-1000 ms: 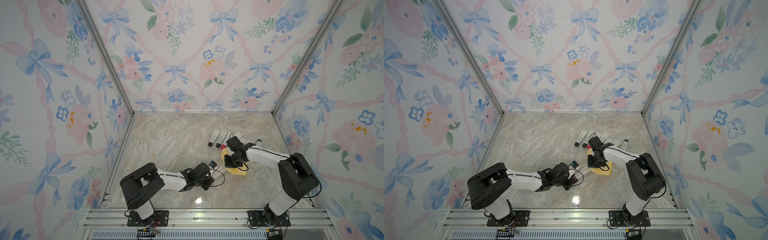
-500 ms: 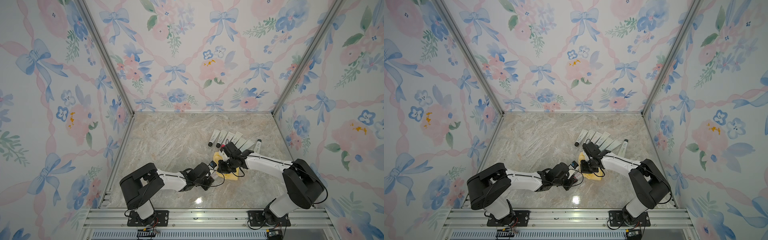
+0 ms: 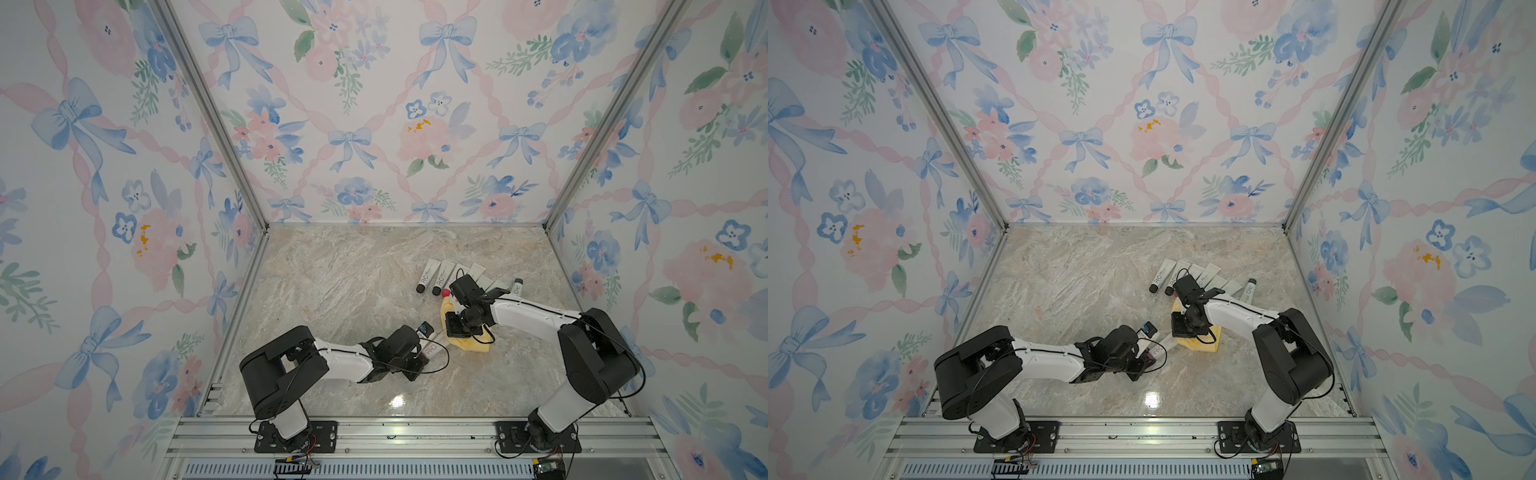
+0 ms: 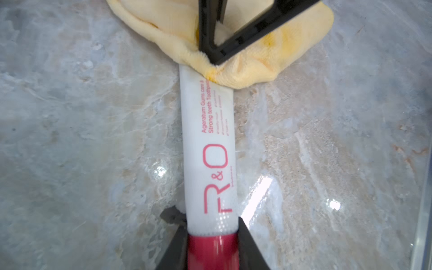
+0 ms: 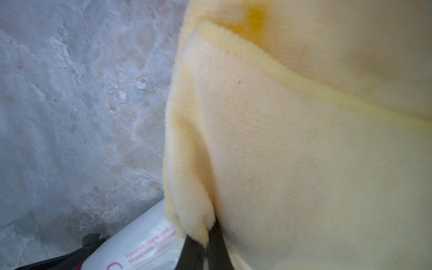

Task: Wipe the surface of the toothpaste tube
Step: Wipe the dirt from the toothpaste tube.

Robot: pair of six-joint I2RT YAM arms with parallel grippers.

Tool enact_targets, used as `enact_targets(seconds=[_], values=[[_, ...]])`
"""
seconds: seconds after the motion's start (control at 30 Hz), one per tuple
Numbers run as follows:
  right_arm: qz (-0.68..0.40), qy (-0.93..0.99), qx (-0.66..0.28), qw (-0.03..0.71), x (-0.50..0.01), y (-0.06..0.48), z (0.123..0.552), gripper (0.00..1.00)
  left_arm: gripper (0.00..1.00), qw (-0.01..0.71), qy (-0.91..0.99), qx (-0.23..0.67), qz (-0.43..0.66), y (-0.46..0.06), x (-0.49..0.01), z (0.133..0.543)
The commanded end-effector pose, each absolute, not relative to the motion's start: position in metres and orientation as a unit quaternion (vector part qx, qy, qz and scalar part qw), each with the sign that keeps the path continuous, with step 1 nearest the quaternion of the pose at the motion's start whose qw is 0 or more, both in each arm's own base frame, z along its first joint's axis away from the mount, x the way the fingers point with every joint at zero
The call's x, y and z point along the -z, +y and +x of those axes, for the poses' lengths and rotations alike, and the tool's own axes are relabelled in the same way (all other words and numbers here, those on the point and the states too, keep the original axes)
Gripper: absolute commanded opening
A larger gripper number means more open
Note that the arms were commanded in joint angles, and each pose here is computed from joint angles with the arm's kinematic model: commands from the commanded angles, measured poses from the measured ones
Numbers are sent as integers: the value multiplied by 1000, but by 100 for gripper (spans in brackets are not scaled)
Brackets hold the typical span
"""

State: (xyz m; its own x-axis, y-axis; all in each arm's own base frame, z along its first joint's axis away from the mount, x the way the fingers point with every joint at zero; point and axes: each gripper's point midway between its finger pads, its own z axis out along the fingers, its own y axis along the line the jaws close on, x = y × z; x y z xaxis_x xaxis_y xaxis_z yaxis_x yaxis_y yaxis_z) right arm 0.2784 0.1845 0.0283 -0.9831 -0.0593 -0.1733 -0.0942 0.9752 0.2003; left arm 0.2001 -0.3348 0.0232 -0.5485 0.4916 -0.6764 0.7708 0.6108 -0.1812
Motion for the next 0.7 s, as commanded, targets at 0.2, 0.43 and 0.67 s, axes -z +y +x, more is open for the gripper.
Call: enact_targets(seconds=[0.2, 0.43, 0.67], values=[[-71, 987, -145, 26, -19, 218, 237, 6, 30, 242, 865, 207, 387, -315, 4, 183], [-89, 974, -207, 2, -27, 251, 200, 6, 30, 246, 866, 203, 385, -315, 4, 185], [-59, 988, -143, 20, -19, 206, 208, 6, 31, 252, 870, 197, 374, -312, 2, 188]])
